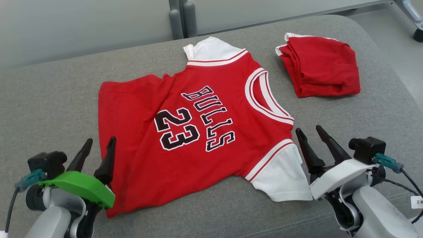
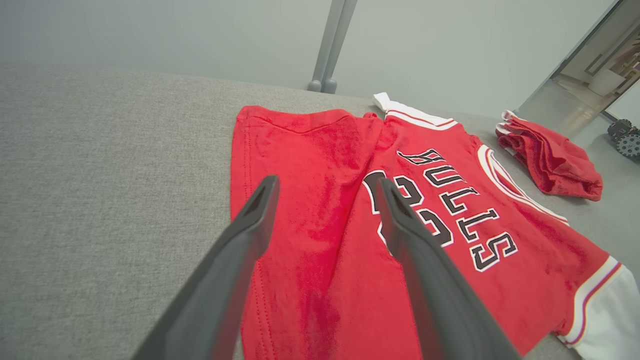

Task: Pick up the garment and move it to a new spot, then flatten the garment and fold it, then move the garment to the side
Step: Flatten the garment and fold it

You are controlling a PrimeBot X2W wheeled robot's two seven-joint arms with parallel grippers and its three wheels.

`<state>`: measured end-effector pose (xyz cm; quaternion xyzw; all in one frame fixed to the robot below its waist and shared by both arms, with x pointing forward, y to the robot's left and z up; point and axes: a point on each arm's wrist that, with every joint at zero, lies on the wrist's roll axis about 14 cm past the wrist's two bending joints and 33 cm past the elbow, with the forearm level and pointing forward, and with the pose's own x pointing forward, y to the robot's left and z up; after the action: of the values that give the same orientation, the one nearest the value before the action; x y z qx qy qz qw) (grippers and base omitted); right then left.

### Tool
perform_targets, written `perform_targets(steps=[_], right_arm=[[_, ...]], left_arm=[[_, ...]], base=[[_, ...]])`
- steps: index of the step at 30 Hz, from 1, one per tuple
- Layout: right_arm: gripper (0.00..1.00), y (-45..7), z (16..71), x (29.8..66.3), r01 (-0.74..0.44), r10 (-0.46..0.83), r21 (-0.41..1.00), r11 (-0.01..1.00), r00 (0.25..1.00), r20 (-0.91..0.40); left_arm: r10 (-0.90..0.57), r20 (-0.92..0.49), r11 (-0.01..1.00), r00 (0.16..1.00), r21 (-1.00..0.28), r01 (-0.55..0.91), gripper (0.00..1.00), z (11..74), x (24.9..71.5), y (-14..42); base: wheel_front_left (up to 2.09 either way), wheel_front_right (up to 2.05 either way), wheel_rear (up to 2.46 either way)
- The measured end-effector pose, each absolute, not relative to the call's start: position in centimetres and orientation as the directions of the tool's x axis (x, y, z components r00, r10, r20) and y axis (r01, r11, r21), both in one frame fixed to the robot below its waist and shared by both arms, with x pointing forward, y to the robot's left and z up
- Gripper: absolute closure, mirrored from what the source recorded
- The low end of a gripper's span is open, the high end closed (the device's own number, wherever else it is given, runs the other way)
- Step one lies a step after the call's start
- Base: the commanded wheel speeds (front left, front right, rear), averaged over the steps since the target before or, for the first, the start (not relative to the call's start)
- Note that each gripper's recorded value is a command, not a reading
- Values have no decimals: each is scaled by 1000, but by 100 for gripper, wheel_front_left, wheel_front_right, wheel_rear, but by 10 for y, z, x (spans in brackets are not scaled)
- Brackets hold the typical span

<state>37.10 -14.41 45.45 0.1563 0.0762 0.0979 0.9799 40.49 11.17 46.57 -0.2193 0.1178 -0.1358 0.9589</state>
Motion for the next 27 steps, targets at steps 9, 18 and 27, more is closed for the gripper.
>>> perform_targets(steps=[9, 18, 27], right_arm=[[0, -126, 466, 391, -236, 270, 299, 925, 960, -76], [0, -122, 501, 433, -309, 307, 223, 925, 951, 41], [0, -134, 490, 451, -283, 285, 209, 936, 958, 24]], left_arm=[[-297, -175, 902, 939, -374, 215, 0, 471, 454, 107], [-265, -226, 923, 937, -339, 179, 0, 462, 515, 110], [-229, -354, 949, 907, -288, 127, 0, 412, 552, 117]], base=[[0, 0, 0], [0, 0, 0], [0, 0, 0]])
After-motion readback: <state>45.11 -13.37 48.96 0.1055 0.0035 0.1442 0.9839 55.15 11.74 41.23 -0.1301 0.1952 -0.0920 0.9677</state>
